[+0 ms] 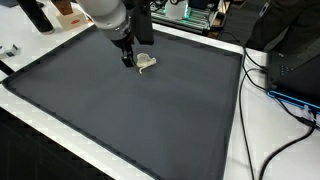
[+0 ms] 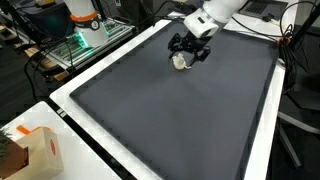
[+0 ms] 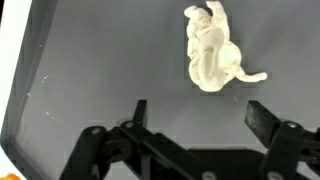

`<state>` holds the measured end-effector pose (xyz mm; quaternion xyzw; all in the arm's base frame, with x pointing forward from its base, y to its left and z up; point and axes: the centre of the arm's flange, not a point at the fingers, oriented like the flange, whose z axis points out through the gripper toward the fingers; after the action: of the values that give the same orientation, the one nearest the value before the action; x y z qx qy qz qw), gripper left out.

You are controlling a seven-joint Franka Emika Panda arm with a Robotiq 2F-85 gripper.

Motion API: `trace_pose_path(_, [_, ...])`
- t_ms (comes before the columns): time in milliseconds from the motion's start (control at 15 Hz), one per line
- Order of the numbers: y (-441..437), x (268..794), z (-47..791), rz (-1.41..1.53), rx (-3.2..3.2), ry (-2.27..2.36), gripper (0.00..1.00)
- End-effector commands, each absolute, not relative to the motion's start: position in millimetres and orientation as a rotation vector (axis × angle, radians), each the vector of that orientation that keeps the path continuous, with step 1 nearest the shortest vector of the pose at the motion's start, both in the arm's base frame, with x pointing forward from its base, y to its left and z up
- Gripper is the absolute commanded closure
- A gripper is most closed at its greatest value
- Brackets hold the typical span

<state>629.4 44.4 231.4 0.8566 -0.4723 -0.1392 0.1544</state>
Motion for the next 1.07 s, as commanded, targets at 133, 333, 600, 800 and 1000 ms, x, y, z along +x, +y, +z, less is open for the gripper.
trace_pose_path(133, [97,635,227,-0.232,2.477,-1.060,0.00])
trace_pose_path(333, [118,627,228,-0.148,2.480,-0.922,0.00])
trace_pose_path(600, [139,617,225,-0.073,2.477,-0.755,0.00])
trace_pose_path(800, [151,610,222,-0.032,2.485,-0.640,0.00])
trace_pose_path(1000, [162,603,219,-0.001,2.509,-0.527,0.00])
